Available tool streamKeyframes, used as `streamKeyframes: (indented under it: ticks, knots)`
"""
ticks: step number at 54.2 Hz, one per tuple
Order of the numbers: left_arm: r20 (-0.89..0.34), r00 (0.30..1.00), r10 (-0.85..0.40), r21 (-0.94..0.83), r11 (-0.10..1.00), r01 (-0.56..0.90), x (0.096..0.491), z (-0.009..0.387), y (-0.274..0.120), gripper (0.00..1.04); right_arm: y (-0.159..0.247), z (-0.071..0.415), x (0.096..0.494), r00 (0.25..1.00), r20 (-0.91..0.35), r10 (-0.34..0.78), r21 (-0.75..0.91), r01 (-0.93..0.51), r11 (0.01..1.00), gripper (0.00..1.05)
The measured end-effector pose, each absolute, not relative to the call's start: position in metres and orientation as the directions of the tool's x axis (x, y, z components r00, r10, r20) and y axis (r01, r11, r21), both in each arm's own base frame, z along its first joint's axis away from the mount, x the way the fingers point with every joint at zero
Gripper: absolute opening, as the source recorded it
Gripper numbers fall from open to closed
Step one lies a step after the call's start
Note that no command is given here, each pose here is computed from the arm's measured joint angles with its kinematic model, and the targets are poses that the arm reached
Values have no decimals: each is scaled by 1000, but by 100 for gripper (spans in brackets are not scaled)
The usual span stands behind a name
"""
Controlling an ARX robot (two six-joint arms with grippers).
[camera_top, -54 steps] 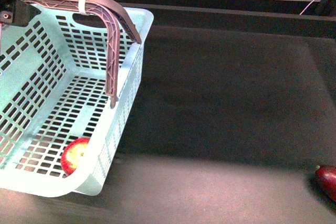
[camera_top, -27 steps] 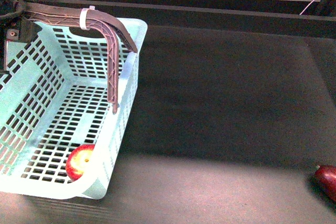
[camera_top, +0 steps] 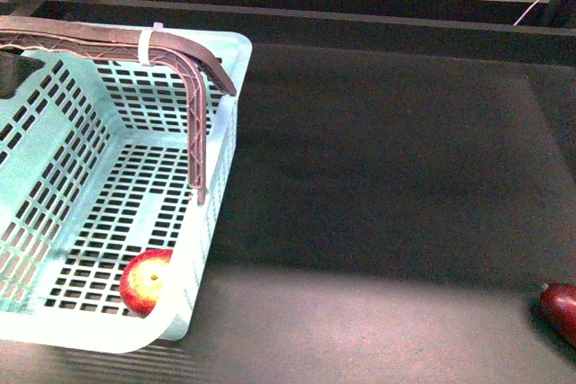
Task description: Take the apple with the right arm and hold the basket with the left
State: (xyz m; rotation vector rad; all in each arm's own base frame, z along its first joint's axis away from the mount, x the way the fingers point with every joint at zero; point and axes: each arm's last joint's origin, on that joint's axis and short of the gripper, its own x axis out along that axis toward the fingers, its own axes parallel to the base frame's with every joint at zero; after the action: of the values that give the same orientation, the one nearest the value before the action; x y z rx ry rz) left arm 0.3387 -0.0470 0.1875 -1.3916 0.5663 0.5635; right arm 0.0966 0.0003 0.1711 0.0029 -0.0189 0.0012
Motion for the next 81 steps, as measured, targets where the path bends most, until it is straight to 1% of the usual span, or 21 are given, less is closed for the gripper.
streamKeyframes:
  ticks: [3, 8, 13, 15, 17, 18, 20, 21, 23, 24, 25, 26, 27, 29, 35, 36, 42, 55, 58, 62, 81]
  knots:
    - [-680, 732, 48, -726, 96, -681, 319, 201, -45, 100, 0, 171, 97, 1000, 19, 1, 3, -1, 1000, 96]
    - [-698, 713, 69, -704, 117, -701, 292, 217, -43, 98, 0, 171, 97, 1000, 19, 1, 3, -1, 1000, 96]
    - [-683, 725, 92, -708, 161, -687, 273, 234, -46, 98, 0, 171, 97, 1000, 19, 1, 3, -1, 1000, 96]
    - [-635, 768, 80, -735, 241, -633, 267, 239, -48, 96, 0, 171, 97, 1000, 19, 2, 3, -2, 1000, 96]
    - [-485, 873, 45, -809, 354, -468, 260, 245, -51, 89, 0, 171, 97, 1000, 19, 2, 3, -2, 1000, 96]
    - [-445, 895, 38, -818, 390, -423, 258, 246, -52, 87, 0, 171, 97, 1000, 19, 2, 3, -2, 1000, 96]
    - [-293, 956, 17, -787, 564, -251, 247, 250, -54, 80, 0, 171, 97, 1000, 19, 1, 3, -1, 1000, 96]
    - [-258, 966, 12, -785, 580, -217, 245, 251, -54, 78, 0, 171, 97, 1000, 19, 2, 3, -2, 1000, 96]
    - [-112, 994, -15, -647, 760, -62, 233, 256, -52, 69, 0, 171, 97, 1000, 19, 1, 3, -1, 1000, 96]
    - [-68, 998, -17, -603, 797, -28, 229, 258, -51, 65, 0, 171, 97, 1000, 19, 1, 3, -1, 1000, 96]
    - [-15, 1000, -19, -485, 874, 9, 223, 258, -48, 60, 0, 171, 97, 1000, 19, 1, 3, -1, 1000, 96]
    - [8, 1000, -16, -437, 899, 18, 220, 258, -46, 56, 0, 171, 97, 1000, 19, 1, 3, -1, 1000, 96]
    - [25, 1000, -12, -330, 944, 20, 215, 255, -42, 51, 0, 171, 97, 1000, 19, 1, 3, -1, 1000, 96]
    - [28, 1000, -6, -253, 967, 13, 211, 251, -39, 46, 0, 171, 97, 1000, 19, 1, 3, -1, 1000, 96]
    - [-11, 1000, -6, -94, 996, 5, 197, 227, -30, 26, 0, 171, 97, 1000, 19, 1, 3, -1, 1000, 96]
    - [-14, 1000, -6, -90, 996, 5, 196, 225, -29, 24, 0, 171, 97, 1000, 19, 1, 3, -1, 1000, 96]
    - [-15, 1000, -6, -38, 999, 5, 183, 213, -22, 3, 0, 171, 97, 1000, 19, 1, 3, -1, 1000, 96]
    - [-5, 1000, -2, -16, 1000, 1, 160, 195, -12, 4, 0, 171, 97, 1000, 19, 1, 3, -1, 1000, 96]
    - [-7, 1000, -26, -15, 1000, 26, 156, 192, -7, 3, 0, 171, 97, 1000, 19, 1, 3, -1, 1000, 96]
    - [-7, 1000, -4, -14, 1000, 4, 151, 189, -2, 3, 0, 171, 97, 1000, 19, 1, 3, -1, 1000, 96]
    - [10, 1000, -3, -11, 1000, 4, 127, 174, 0, 3, 0, 171, 97, 1000, 19, 1, 3, -1, 1000, 96]
